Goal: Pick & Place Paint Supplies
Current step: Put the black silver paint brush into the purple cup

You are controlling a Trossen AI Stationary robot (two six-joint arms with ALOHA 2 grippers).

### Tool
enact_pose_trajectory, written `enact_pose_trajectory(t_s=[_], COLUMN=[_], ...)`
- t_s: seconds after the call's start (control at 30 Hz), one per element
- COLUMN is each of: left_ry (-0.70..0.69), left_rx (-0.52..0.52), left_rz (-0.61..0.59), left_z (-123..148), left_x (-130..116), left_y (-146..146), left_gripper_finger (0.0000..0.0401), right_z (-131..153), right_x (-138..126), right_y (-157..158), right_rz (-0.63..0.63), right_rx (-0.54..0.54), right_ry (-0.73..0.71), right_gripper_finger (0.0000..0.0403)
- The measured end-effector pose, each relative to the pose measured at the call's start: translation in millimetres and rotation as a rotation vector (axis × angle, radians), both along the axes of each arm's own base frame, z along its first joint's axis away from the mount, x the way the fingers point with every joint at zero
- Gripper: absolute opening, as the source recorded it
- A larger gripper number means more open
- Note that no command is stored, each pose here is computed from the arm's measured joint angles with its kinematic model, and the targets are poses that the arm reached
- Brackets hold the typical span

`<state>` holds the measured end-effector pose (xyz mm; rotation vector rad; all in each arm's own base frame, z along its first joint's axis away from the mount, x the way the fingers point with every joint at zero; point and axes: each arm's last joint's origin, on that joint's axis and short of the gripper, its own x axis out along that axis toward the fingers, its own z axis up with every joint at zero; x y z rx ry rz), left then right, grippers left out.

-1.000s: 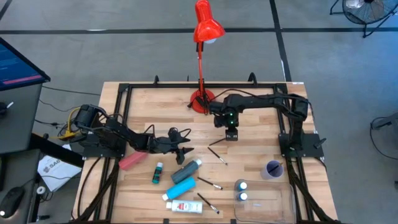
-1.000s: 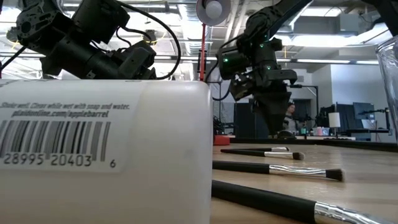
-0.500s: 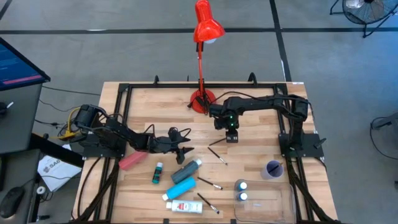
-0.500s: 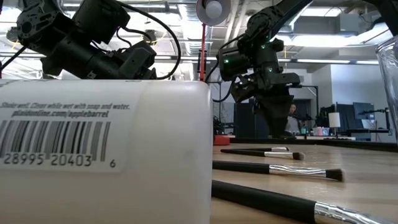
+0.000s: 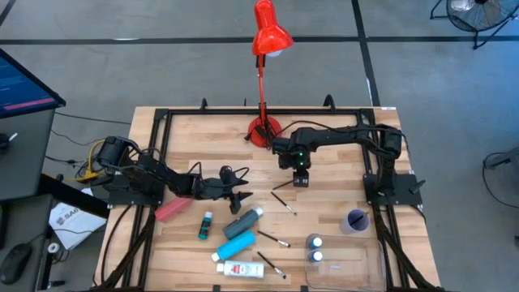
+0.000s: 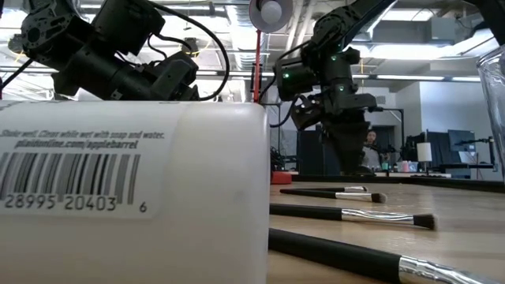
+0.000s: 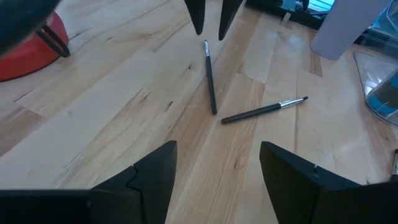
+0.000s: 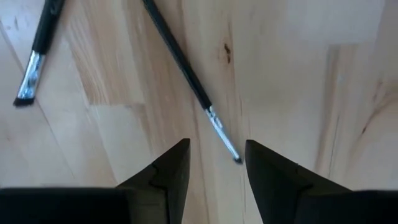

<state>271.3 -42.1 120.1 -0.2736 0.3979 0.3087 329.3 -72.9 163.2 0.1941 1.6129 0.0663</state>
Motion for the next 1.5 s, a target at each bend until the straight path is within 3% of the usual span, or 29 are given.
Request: enact_pose_trajectory(t_s=[0.2, 0.4, 0.5, 0.77, 1.1, 1.5], left_ry=[-0.002, -0.002, -0.001, -0.002, -0.009, -0.010], left_rx=[-0.001, -0.002, -0.004, -0.004, -0.005, -0.005], left_rz=[-0.007, -0.007, -0.012, -0.016, -0.022, -0.022], left_z=[0.1, 0.2, 0.1, 0.2, 0.7, 0.9], left_x=[-0.2, -0.2, -0.2, -0.3, -0.3, -0.2], left_y=[-1.7, -1.7, -2.0, -3.0, -4.6, -4.5], left_gripper_finger=[0.0208, 0.0208, 0.0208, 0.0208, 0.0208, 0.0208], right_z=[-0.4, -3.8, -10.0, -24.3, -32.4, -34.2], right_x=[5.3, 1.9, -4.2, -8.7, -21.1, -19.3], right_y=[-4.2, -0.1, 7.8, 3.8, -3.4, 14.8], right_rz=[-0.034, -0.071, -0.049, -0.049, -0.064, 0.012], right_rx=[-0.038, -0.033, -0.024, -0.035, -0.044, -0.102], right_ry=[-0.052, -0.017, 0.033, 0.000, 0.044, 0.072], right_gripper_finger=[0.0147, 0.0154, 0.0157, 0.0162, 0.0153, 0.0128])
